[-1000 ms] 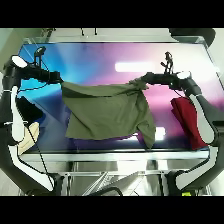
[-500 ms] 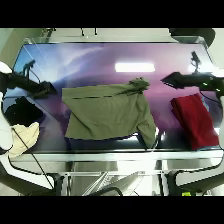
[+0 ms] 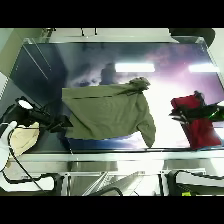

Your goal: Fold the shirts.

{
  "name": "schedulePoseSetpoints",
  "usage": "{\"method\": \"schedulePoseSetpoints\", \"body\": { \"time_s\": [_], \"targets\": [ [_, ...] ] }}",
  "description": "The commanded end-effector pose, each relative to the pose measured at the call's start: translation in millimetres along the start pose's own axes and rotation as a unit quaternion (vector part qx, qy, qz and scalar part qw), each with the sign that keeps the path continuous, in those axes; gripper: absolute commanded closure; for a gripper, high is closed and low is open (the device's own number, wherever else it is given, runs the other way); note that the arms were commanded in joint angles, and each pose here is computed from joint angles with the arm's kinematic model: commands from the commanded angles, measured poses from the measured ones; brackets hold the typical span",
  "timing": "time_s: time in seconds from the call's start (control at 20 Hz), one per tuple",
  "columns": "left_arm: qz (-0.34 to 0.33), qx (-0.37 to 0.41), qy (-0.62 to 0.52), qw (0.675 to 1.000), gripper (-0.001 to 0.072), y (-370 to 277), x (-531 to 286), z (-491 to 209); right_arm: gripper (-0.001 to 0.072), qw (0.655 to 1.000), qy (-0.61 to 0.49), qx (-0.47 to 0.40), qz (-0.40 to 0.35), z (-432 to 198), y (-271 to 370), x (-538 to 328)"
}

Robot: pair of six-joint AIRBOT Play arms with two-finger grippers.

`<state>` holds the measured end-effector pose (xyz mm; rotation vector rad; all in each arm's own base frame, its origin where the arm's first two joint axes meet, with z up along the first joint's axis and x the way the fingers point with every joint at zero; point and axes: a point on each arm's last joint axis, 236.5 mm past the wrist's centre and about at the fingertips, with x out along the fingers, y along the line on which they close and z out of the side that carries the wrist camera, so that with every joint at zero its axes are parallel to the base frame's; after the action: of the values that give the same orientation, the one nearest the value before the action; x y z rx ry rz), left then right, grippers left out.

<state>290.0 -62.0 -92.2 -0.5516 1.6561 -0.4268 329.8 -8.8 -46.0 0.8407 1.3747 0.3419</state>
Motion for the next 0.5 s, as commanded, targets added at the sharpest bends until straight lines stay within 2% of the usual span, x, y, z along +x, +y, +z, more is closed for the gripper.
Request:
{"method": "schedulePoseSetpoints", "body": {
  "time_s": [0.0,0.05,0.15,0.2,0.25,0.3,0.45],
  "targets": [
    [-0.012,0.010,0.003,1.000,0.0021,-8,31,-9,0.0347,0.999,0.034,0.025,-0.004,-37,-17,29],
    [-0.014,0.011,0.013,1.000,0.0024,-10,37,-11,0.0347,0.999,0.045,0.024,-0.003,-45,-16,34],
    [-0.013,0.011,0.026,1.000,0.0236,-10,45,-14,0.0347,0.998,0.057,0.023,-0.004,-54,-15,43],
    [-0.014,0.011,0.030,0.999,0.0346,-10,48,-15,0.0348,0.998,0.062,0.019,-0.005,-56,-14,47],
    [-0.014,0.011,0.031,0.999,0.0534,-10,48,-15,0.0347,0.998,0.066,0.015,-0.006,-58,-11,50],
    [-0.013,0.016,0.028,0.999,0.0678,-11,46,-15,0.0347,0.997,0.070,0.010,-0.007,-60,-9,52],
    [-0.005,0.029,-0.003,1.000,0.0686,-13,24,-7,0.0348,0.997,0.077,0.004,-0.008,-62,-6,55]
  ]
}}
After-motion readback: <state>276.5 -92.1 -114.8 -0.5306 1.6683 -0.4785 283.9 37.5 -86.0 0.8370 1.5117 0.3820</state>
